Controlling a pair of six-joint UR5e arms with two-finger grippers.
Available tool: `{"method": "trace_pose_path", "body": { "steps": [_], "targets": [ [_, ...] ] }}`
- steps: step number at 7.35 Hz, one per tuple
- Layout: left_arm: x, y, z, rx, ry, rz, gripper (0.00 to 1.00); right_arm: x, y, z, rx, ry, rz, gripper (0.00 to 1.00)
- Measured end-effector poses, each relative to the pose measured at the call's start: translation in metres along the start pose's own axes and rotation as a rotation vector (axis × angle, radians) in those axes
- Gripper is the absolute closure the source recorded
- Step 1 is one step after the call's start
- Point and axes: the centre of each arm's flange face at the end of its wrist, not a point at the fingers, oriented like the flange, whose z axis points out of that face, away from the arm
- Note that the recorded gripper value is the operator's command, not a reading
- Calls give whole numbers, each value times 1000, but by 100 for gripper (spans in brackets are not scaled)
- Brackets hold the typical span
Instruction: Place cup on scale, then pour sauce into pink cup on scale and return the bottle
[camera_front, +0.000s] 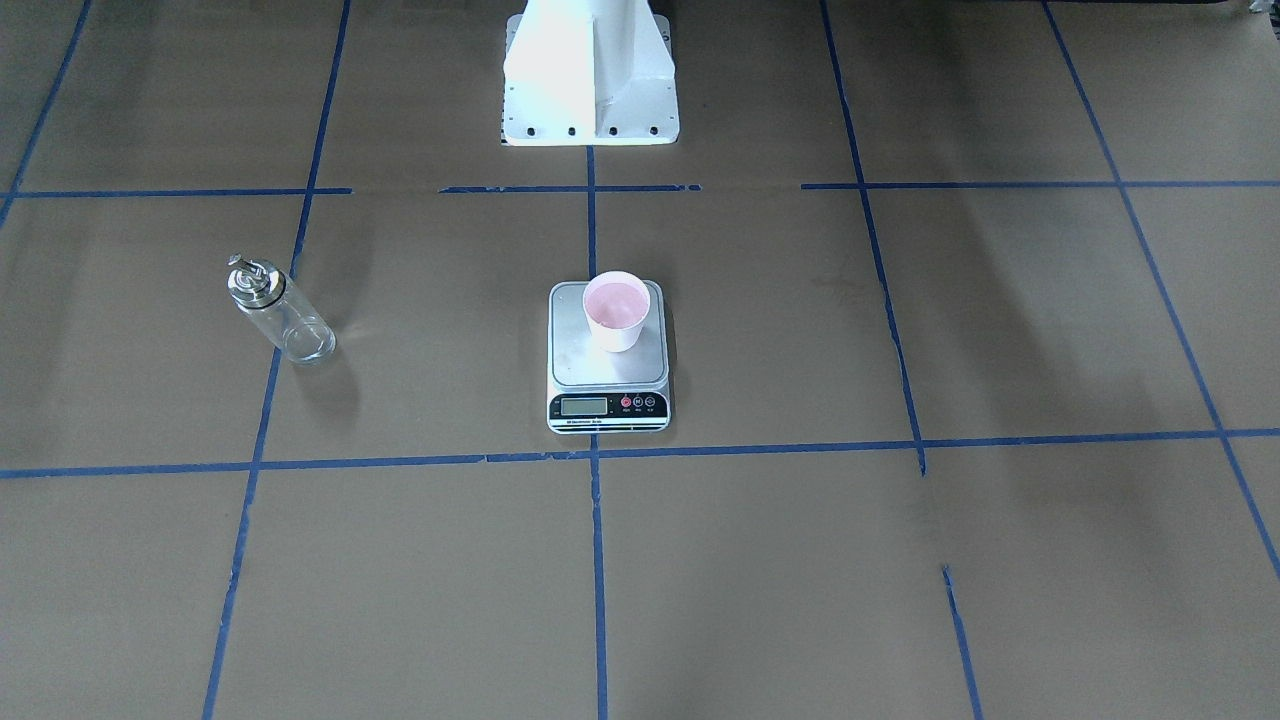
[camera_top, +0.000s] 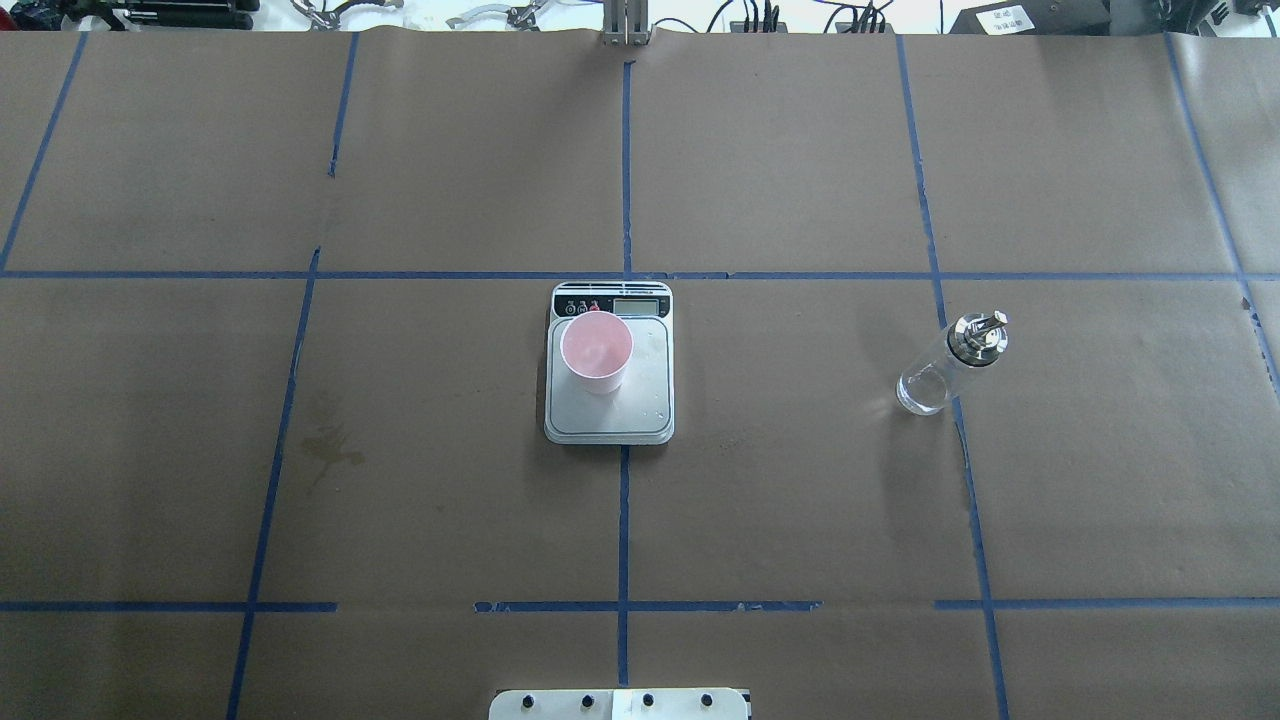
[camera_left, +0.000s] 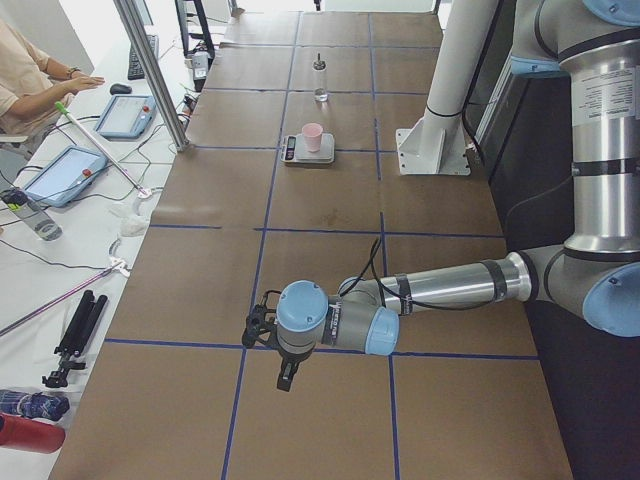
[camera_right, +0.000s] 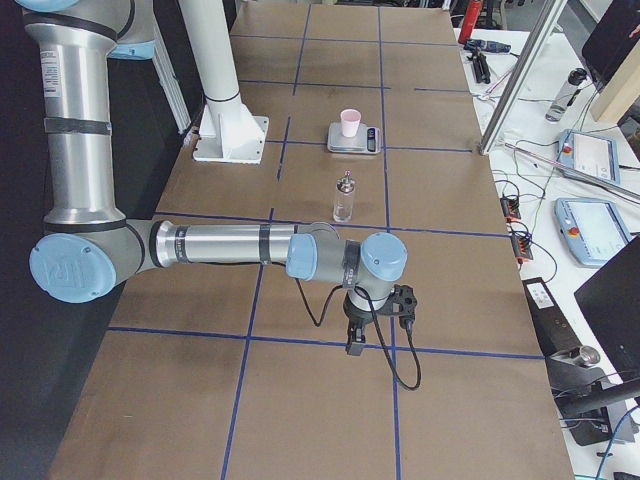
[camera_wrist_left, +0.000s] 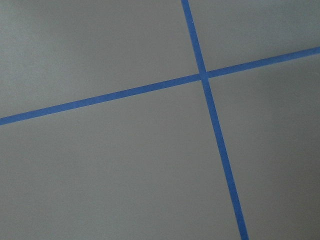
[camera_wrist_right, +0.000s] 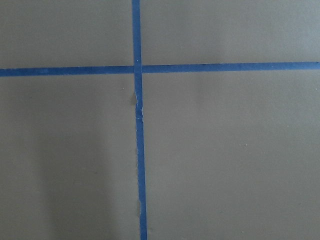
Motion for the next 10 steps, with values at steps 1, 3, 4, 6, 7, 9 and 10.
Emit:
{"method": "trace_pose_path", "body": {
  "steps": [1,3,4,6,7,9,10],
  "targets": [
    [0,0,0,0,0,0,0,-1,-1,-1,2,0,-2,0],
    [0,0,0,0,0,-1,0,-1,-1,-1,2,0,-3,0],
    [0,0,0,0,0,-1,0,2,-1,3,-4,1,0,0],
    [0,0,0,0,0,0,0,11,-3,15,-6,2,-2,0],
    [0,0,0,1,0,0,0,16,-3,21,0,3,-9,0],
    [1,-1,-1,1,0,1,0,20,-4,25,14,4,-18,0],
    [1,-1,-1,2,0,2,0,20,-4,26,16,3,-19,0]
  ]
}}
